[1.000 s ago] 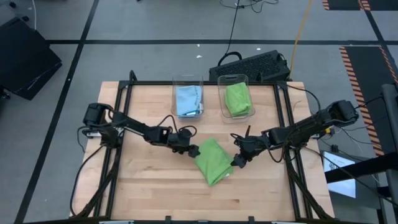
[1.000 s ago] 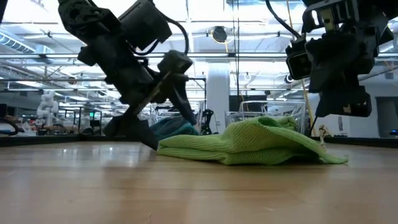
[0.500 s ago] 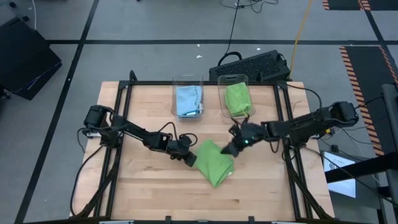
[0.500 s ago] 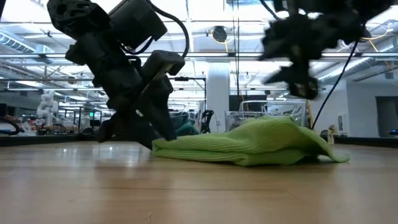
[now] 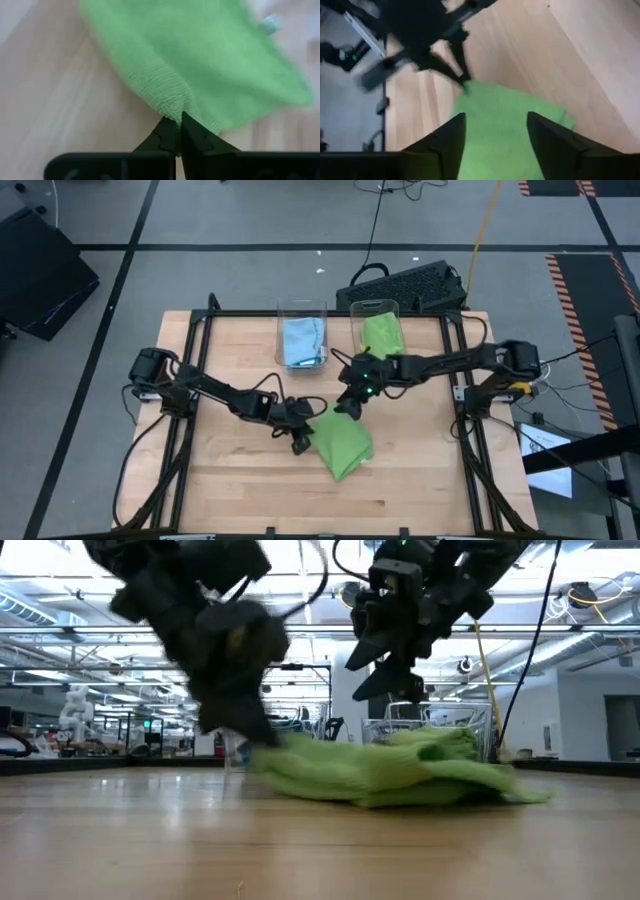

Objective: Fold microfiber towels
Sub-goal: Fold the green microfiber towel

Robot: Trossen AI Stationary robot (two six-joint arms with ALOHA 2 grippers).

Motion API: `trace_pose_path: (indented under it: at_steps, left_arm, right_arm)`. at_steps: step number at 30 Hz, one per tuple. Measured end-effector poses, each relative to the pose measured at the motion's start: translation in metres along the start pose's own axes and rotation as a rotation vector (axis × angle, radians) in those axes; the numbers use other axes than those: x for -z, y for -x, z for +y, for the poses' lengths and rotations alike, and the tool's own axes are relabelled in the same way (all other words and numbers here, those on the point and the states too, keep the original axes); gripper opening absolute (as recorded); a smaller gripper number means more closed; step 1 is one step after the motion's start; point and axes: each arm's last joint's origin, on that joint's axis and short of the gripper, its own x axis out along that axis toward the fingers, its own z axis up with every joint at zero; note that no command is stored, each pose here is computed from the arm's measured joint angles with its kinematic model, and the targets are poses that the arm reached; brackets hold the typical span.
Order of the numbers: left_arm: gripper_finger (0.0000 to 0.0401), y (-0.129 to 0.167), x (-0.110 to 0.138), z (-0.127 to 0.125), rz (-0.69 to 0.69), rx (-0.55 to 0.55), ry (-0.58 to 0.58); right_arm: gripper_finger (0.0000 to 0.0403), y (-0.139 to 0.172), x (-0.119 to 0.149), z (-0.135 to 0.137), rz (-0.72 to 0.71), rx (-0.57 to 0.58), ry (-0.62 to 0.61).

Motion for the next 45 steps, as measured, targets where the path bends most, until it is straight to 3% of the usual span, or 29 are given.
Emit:
trace_pose_path:
  at_steps: [5,8,12,25,32,45]
  left_arm:
    - [0.0007,0.01,-0.009,-0.006,0.0,-0.008,-0.111]
    - [0.0007,0.013,-0.009,-0.003,0.037,-0.035,-0.148]
    - [0.0007,0.013,-0.012,-0.004,0.02,-0.03,-0.17]
    - [0.0007,0.013,-0.014,-0.001,0.027,-0.025,-0.239]
    - [0.0007,0.013,-0.015,0.001,0.023,-0.03,-0.274]
    - [0.0007,0.013,-0.018,0.006,0.018,-0.038,-0.304]
  right_arm:
    - [0.0276,-0.001,-0.003,-0.019,0.038,-0.017,0.097]
    - [0.0298,-0.003,-0.005,-0.032,0.055,-0.01,0.178]
    - [0.03,-0.008,-0.008,-0.036,0.086,-0.047,0.299]
    - [0.0297,-0.044,-0.008,-0.046,0.203,-0.019,0.495]
    - [0.0244,-0.045,-0.005,-0.046,0.227,-0.055,0.58]
    - [0.0107,-0.062,0.007,-0.057,0.298,-0.045,0.559]
